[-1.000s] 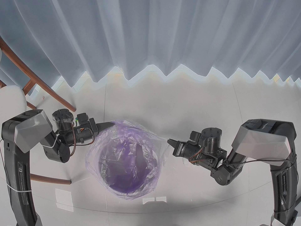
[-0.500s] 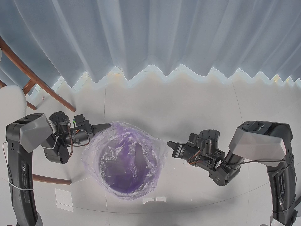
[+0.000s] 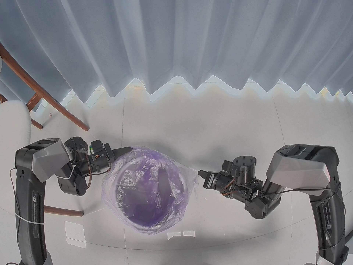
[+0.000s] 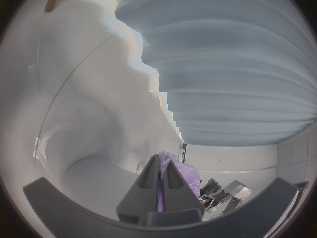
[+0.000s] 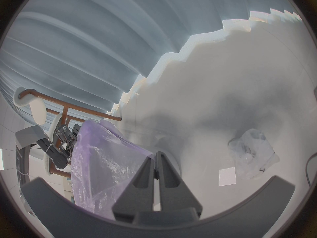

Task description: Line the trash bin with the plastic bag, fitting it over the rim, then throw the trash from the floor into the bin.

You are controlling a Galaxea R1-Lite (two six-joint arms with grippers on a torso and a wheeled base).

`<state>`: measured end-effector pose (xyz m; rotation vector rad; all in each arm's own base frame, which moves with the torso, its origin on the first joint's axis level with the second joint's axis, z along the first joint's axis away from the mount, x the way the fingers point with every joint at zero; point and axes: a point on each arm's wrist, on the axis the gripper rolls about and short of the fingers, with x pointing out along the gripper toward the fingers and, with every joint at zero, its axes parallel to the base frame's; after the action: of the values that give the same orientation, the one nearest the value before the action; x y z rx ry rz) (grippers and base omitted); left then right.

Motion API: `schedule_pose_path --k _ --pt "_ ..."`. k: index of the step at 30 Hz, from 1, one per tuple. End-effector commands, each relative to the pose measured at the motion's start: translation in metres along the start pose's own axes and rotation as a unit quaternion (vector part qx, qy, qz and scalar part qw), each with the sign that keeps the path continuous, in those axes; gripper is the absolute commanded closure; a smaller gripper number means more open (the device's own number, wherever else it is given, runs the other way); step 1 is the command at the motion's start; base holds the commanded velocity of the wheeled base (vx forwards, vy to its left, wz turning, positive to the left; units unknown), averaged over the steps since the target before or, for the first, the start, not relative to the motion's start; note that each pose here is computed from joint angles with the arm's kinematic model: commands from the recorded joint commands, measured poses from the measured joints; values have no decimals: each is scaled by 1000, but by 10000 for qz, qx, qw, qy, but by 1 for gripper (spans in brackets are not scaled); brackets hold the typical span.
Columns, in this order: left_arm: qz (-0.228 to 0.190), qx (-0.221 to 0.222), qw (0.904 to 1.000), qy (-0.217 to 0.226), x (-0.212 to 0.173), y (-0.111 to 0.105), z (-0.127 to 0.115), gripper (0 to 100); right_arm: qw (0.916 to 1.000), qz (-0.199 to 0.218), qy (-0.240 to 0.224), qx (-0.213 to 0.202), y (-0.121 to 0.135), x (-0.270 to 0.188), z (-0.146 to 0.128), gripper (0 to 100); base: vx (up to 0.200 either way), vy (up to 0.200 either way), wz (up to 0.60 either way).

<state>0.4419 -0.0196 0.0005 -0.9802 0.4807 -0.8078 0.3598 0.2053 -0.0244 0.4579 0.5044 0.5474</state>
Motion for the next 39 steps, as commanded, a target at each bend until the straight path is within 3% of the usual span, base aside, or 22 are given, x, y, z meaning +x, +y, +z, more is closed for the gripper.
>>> schedule_pose_path --k 1,6,12,27,28,32,34,39 --pt "56 -196 9998 -68 -2 6 -1 100 9999 -112 57 44 -8 1 -3 100 0 0 0" --pt "-147 -213 9995 -164 -1 13 -6 100 9998 -172 43 96 -14 3 -3 100 0 0 0" --pt "-44 -358 9991 -214 2 23 -13 100 9997 -182 73 109 -17 5 -7 100 0 0 0" --pt "72 -467 9984 -309 9 12 -24 100 9998 -164 2 151 -19 3 -7 100 0 0 0" --pt "109 -464 9982 -360 8 13 -25 0 9997 -168 8 160 -19 3 -8 100 0 0 0" --pt "100 -386 9974 -595 4 0 -14 0 9997 -159 -22 171 -18 1 -6 100 0 0 0" --pt "32 -371 9965 -745 -6 -20 -1 0 9997 -99 -119 190 -14 -4 -1 100 0 0 0" --pt "-33 -362 9968 -706 -24 -61 -1 0 9994 -72 -120 310 -7 -20 2 100 0 0 0"
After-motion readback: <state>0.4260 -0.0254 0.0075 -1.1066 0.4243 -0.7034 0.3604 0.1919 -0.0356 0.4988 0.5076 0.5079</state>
